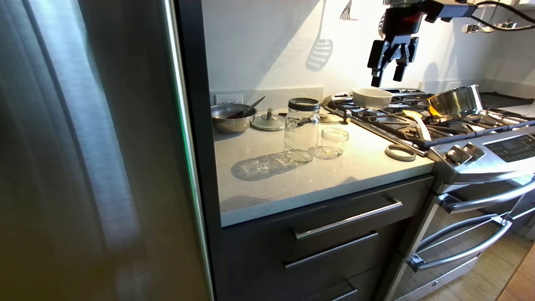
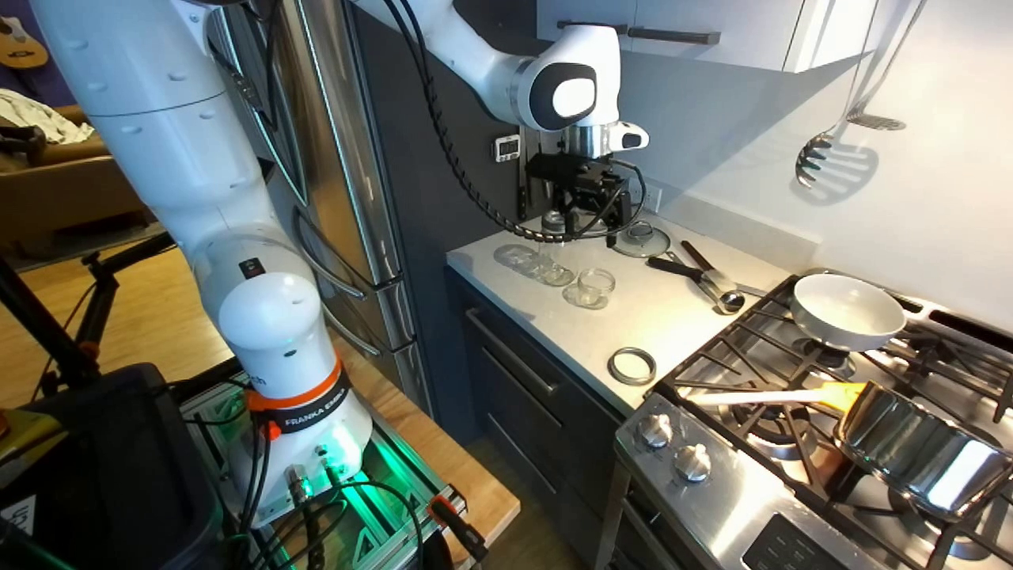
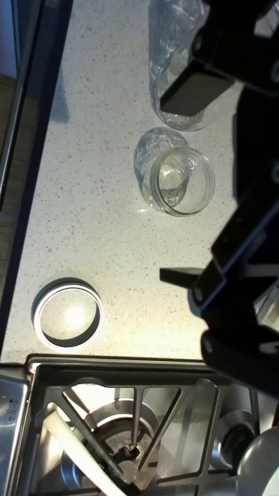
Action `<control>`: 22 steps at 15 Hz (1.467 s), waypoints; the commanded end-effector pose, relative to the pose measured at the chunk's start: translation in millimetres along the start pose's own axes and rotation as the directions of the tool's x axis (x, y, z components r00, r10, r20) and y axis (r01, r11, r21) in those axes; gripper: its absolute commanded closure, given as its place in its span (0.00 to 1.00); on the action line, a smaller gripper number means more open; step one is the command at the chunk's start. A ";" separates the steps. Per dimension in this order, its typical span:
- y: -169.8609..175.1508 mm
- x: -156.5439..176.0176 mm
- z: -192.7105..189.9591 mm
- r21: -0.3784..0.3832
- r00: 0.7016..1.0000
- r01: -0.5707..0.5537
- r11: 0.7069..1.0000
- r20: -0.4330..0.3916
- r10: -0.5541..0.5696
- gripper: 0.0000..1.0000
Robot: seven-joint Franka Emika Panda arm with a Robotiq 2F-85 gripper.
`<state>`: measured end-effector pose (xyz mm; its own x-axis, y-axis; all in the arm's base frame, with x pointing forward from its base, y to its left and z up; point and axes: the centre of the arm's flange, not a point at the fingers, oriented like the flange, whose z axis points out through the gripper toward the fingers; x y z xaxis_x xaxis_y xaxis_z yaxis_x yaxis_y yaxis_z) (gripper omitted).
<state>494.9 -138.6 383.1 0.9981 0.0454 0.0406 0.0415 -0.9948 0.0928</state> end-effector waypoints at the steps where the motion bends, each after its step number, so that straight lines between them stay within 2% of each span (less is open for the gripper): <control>1: 19.5 8.1 14.1 0.002 0.993 -0.119 0.993 0.016 0.119 0.00; 4: 53.6 9.0 46.6 0.033 0.960 -0.274 0.961 0.060 0.272 0.00; 8: 95.0 4.3 86.8 0.079 0.899 -0.435 0.897 0.093 0.428 0.00; 11: 114.4 1.7 114.7 0.061 0.829 -0.554 0.830 0.136 0.543 0.00; 13: 124.4 1.8 132.4 0.062 0.768 -0.634 0.771 0.163 0.619 0.00; 15: 129.9 1.6 149.0 0.055 0.730 -0.677 0.734 0.175 0.660 0.00; 19: 138.3 1.3 178.0 0.021 0.687 -0.719 0.694 0.175 0.706 0.00; 22: 141.4 1.7 194.1 0.022 0.664 -0.742 0.670 0.160 0.730 0.00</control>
<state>504.9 -286.6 222.1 0.7372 -0.6710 -0.0798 -0.6715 -0.7406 0.0241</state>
